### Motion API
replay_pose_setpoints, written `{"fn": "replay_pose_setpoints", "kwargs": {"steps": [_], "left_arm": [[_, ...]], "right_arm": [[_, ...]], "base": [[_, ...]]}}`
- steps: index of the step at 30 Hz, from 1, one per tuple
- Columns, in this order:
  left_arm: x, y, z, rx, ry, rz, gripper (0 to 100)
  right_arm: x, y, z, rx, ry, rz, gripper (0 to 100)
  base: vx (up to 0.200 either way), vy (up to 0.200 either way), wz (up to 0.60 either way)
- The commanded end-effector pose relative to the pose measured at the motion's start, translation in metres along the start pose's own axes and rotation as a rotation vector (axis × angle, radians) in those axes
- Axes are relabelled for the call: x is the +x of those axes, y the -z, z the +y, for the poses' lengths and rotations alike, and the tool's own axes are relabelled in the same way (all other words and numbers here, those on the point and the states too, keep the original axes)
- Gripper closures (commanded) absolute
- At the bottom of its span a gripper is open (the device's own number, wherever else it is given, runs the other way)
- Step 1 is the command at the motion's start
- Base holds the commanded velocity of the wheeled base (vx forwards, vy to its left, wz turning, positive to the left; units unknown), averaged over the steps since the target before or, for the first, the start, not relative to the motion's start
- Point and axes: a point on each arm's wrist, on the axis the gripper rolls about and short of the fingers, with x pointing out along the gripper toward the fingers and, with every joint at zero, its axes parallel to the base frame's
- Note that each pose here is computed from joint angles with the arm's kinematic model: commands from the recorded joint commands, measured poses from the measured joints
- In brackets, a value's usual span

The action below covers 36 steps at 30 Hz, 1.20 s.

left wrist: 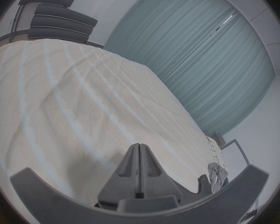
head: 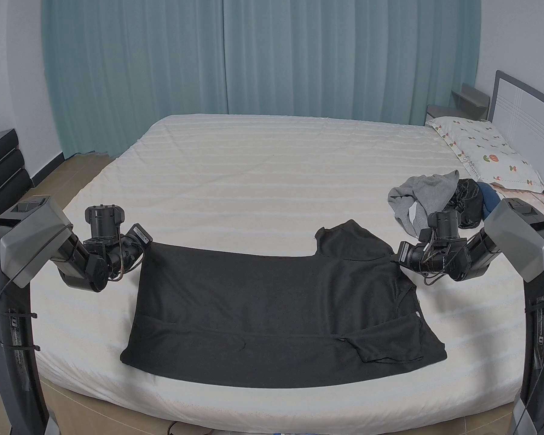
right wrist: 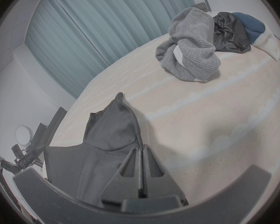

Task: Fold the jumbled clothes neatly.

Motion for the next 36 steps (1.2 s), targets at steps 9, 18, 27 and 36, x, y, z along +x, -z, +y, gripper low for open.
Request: {"fn": "replay_pose_setpoints", "kwargs": {"steps": [9,18,27,36], "left_arm": [[-0.002,-0.004,0.000,-0.004,0.001,-0.008,100],[-0.002,-0.003,0.000,-0.004,0.000,-0.007,100],[-0.002,-0.004,0.001,-0.005,-0.002,-0.007,100],[-0.002,-0.003,0.002,-0.005,-0.004,-0.005,100]], "right_arm": [[-0.005,0.004,0.002,-0.042,-0.006,0.023,0],[0.007,-0.007,0.010,-0.010,-0.048,-0.005,0],[0.029,-0.008,0.012,0.051,-0.053,0.008,0],[0.038,-0.012,0.014,0.092,-0.051,0.017,100]], "base": [[0.000,0.000,0.00],[0.000,0.000,0.00],[0.000,0.000,0.00],[0.000,0.000,0.00]]}}
